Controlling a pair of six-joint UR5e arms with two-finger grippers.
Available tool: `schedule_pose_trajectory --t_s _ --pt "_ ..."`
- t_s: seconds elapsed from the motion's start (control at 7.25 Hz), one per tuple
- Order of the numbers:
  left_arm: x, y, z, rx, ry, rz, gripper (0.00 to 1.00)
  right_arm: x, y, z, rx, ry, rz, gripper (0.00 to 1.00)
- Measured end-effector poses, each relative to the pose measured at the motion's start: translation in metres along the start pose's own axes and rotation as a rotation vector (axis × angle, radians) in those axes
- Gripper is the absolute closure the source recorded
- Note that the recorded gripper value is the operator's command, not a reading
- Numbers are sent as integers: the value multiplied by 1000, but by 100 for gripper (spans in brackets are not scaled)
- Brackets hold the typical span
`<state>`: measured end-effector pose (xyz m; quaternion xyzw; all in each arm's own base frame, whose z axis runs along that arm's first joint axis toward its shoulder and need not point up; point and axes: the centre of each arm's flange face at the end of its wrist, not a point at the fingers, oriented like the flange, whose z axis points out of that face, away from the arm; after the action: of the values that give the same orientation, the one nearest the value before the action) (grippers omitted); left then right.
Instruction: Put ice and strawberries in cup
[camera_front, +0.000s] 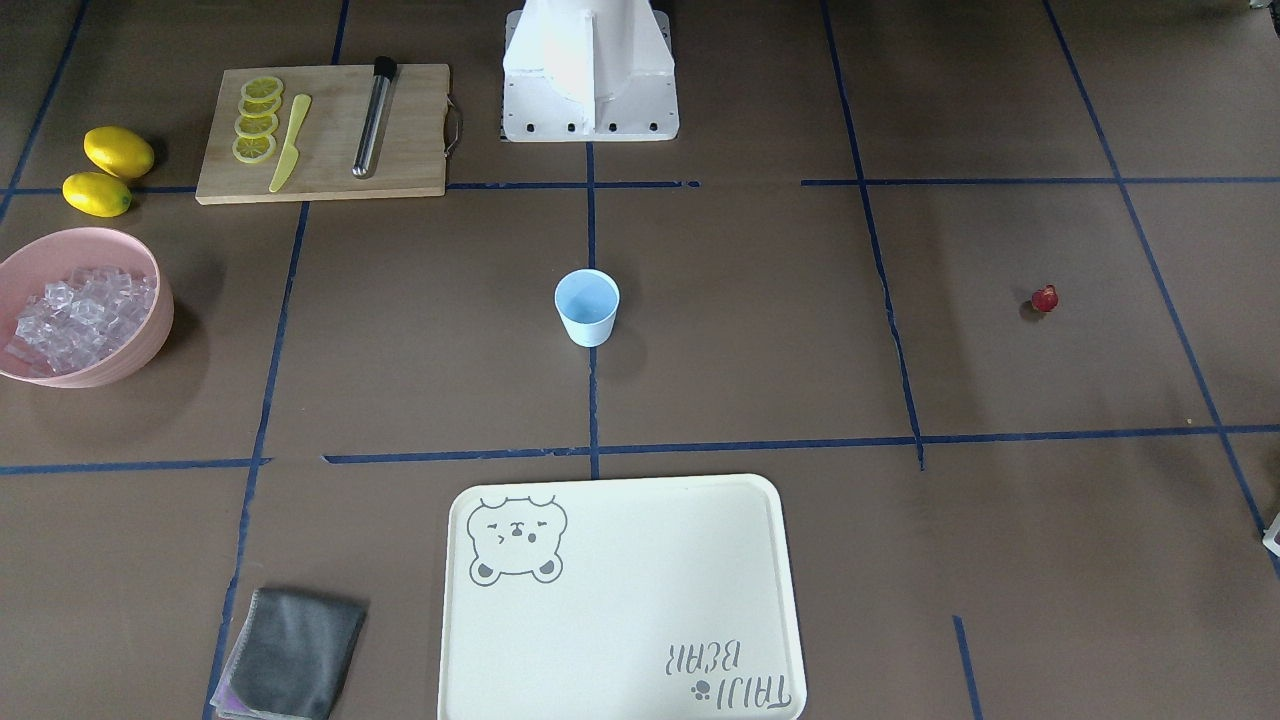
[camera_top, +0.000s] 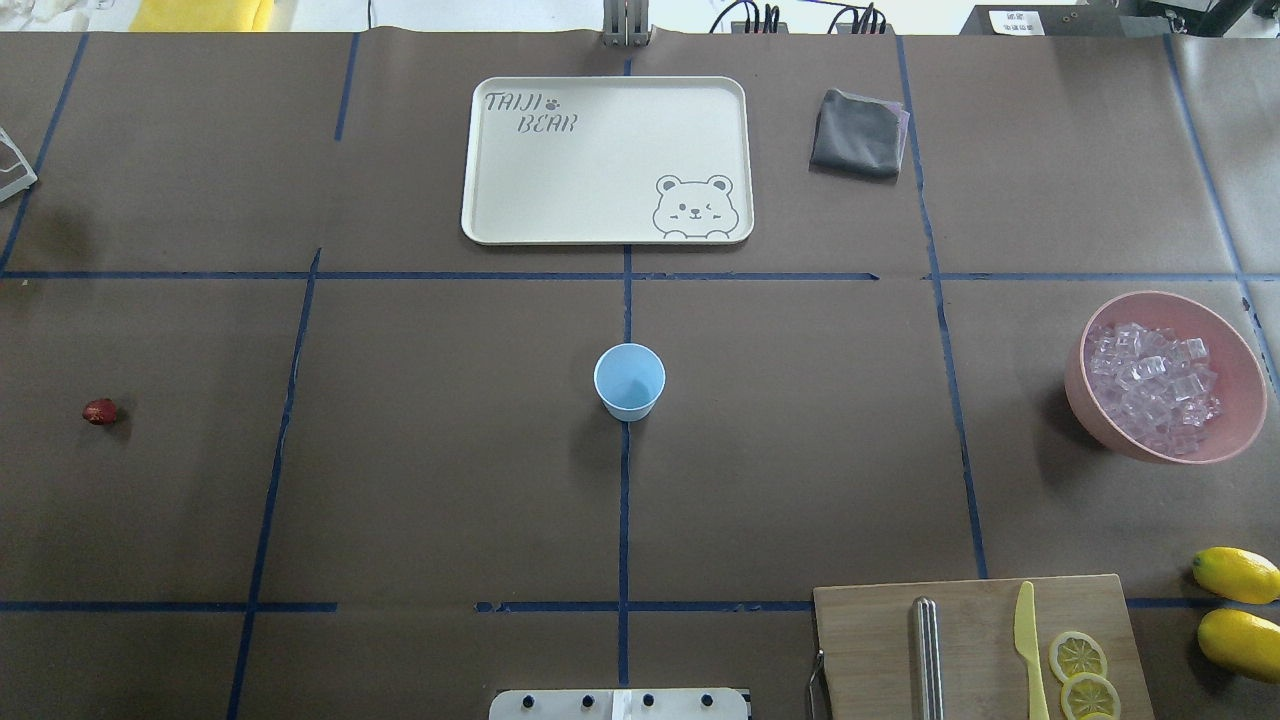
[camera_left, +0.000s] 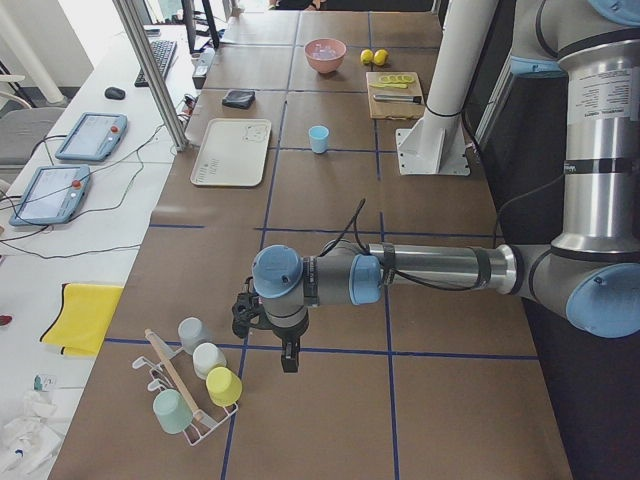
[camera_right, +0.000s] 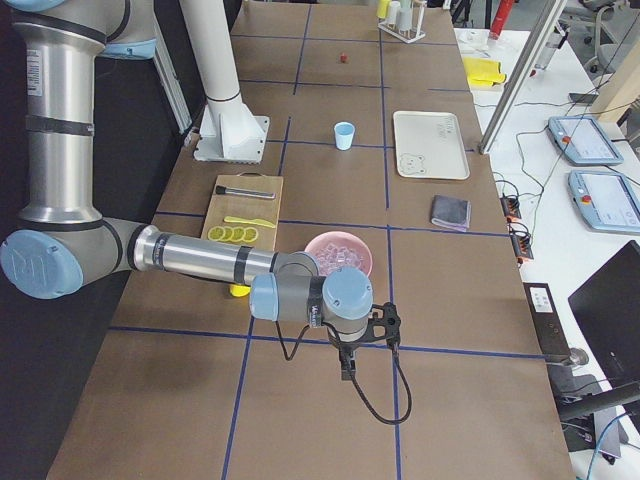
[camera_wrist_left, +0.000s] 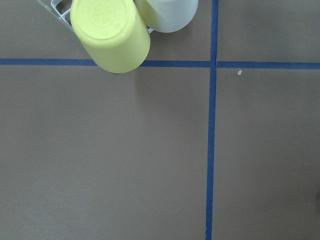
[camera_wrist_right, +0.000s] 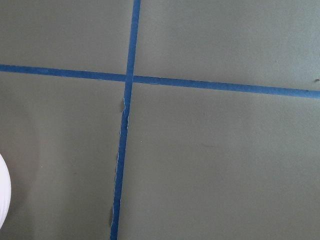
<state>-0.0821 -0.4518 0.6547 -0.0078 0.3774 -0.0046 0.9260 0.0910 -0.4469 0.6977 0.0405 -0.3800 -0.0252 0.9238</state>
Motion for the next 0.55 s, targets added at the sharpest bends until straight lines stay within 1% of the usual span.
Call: schedule_pose_trajectory --t_s 0.55 --pt "1 -1 -1 3 0 3 0 -5 -1 -4 11 -1 -3 0"
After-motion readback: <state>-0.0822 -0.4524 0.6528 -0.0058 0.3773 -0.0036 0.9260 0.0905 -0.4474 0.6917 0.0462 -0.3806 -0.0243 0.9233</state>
